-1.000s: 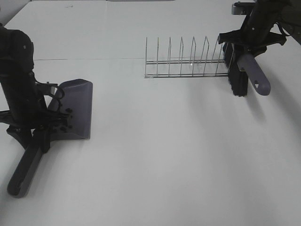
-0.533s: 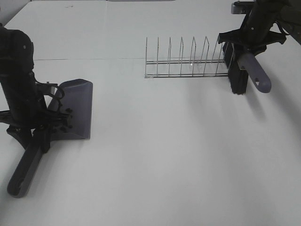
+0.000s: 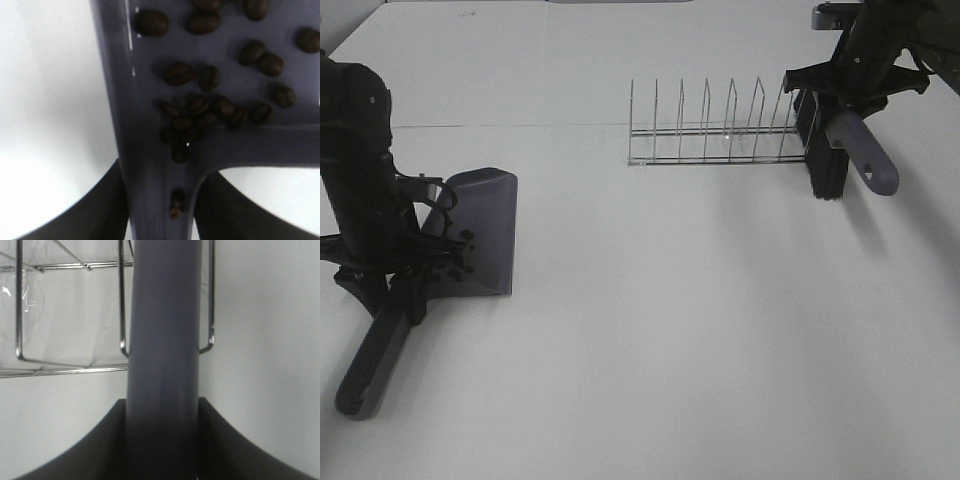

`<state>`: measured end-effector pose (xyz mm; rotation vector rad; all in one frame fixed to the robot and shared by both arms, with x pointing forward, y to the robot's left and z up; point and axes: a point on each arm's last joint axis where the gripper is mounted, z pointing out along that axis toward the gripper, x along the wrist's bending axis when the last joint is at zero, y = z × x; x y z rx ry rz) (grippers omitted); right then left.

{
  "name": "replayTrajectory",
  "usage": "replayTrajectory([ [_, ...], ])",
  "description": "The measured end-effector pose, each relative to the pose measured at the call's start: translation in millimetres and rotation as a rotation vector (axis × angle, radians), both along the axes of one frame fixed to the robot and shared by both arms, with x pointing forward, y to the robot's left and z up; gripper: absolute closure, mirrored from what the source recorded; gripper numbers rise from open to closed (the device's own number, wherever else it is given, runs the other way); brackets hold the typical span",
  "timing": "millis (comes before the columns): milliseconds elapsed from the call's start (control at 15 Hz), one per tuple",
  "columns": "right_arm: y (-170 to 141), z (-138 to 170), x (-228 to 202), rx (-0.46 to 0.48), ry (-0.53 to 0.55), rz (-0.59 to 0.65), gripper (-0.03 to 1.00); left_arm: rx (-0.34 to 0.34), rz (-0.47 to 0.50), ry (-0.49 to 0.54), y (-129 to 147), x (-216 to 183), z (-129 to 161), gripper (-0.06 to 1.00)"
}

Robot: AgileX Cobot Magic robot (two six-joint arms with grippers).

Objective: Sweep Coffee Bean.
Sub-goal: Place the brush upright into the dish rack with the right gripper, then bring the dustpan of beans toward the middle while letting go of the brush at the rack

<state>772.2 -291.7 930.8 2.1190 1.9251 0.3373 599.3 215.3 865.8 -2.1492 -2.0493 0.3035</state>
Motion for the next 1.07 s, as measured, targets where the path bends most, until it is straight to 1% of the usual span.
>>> replayTrajectory([
  [67, 0.4, -0.2, -0.7, -0.003, 0.008, 0.005, 0.60, 0.000, -0.001, 0.000, 0.0, 0.0, 0.0, 0.61],
  [133, 0.4, 0.6, -1.4, -0.005, 0.013, 0.012, 0.56, -0.001, -0.003, -0.001, 0.0, 0.1, 0.0, 0.61],
  [267, 0.3, 6.0, -3.0, -0.008, 0.017, 0.020, 0.38, 0.000, -0.004, -0.001, 0.1, 0.1, 0.0, 0.61],
  [333, 0.1, 13.8, -4.3, -0.012, 0.010, 0.024, 0.33, 0.001, -0.004, -0.001, 0.1, 0.1, 0.0, 0.61],
  [400, 0.1, 23.2, -5.5, -0.013, -0.004, 0.027, 0.30, 0.001, -0.004, -0.001, 0.1, 0.1, 0.0, 0.61],
  [467, 0.1, 27.4, -6.0, -0.013, -0.012, 0.027, 0.29, 0.001, -0.004, -0.001, 0.1, 0.1, 0.0, 0.61],
  [600, -0.1, 52.9, -11.6, -0.016, -0.039, 0.033, 0.29, 0.000, -0.004, -0.002, 0.1, 0.2, -0.1, 0.61],
  [667, -0.4, 81.2, -22.7, -0.021, -0.035, 0.044, 0.28, -0.001, -0.007, -0.016, 0.1, 1.4, -0.3, 0.61],
  [867, -0.1, 118.6, -38.6, -0.021, -0.078, 0.062, 0.28, -0.019, 0.003, -0.088, -1.7, 7.8, -1.6, 0.61],
  [933, 0.4, 125.9, -42.8, -0.015, -0.087, 0.063, 0.28, -0.031, 0.013, -0.120, -3.1, 11.2, -2.4, 0.61],
  [1067, 4.7, 150.8, -63.8, 0.033, -0.103, 0.085, 0.28, -0.048, 0.029, -0.163, -5.3, 16.9, -5.9, 0.61],
])
